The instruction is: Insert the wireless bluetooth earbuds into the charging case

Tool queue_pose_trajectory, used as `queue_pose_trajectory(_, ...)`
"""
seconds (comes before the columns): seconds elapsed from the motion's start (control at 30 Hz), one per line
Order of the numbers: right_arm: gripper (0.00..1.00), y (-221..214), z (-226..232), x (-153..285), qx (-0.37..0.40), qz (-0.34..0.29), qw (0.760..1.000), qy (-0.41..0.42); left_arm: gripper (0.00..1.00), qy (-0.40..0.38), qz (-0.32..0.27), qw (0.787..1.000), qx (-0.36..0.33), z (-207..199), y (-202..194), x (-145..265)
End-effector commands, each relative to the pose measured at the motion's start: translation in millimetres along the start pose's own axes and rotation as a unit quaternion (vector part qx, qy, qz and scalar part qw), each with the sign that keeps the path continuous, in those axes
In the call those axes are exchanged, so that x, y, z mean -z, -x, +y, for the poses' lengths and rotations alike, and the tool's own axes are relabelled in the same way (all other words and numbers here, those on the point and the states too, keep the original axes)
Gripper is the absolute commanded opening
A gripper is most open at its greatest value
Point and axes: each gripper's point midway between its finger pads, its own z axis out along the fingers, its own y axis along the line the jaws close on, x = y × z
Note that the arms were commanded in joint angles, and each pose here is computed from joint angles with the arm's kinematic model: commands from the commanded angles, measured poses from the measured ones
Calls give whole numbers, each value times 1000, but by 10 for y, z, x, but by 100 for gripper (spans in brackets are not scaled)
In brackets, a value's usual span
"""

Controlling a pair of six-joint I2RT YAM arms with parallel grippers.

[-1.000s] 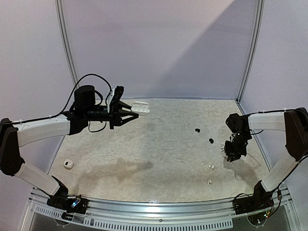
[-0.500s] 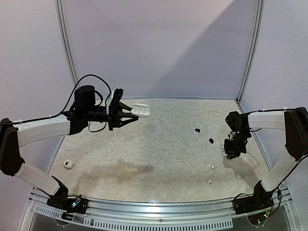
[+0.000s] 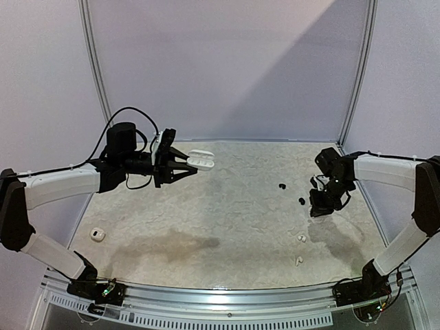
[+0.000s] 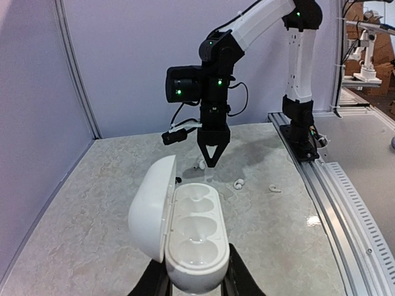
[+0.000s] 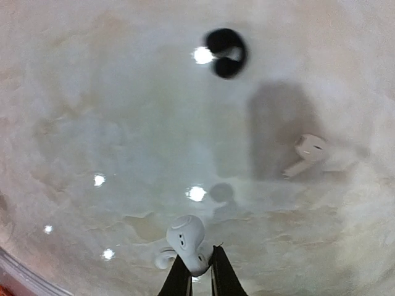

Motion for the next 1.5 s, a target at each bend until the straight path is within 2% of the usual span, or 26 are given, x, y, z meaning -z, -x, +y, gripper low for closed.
queue_pose_trajectory(0.0, 0, 141, 750, 64, 73, -22, 992, 97, 0, 3, 5, 1000, 4, 11, -53, 20)
queue_pose_trajectory(0.17, 0, 143, 1248, -128, 123, 10, 987, 102, 0, 7, 7, 1000, 2, 8, -57, 32)
queue_pose_trajectory(0.4, 1, 56, 1456, -536, 174, 59, 982, 41, 0, 15, 10, 1000, 0, -3, -77, 54)
queue_pose_trajectory(0.73, 6, 23, 1420, -755, 185, 83, 979, 7, 0, 16, 12, 1000, -4, 0, -91, 55)
queue_pose_trajectory(1.03, 23, 27, 1497, -802, 213, 89, 973, 2, 0, 16, 15, 1000, -6, 2, -97, 51)
queue_pose_trajectory(1.47, 27, 193, 1528, -703, 253, 63, 965, -12, 0, 18, 20, 1000, -10, 7, -123, 54)
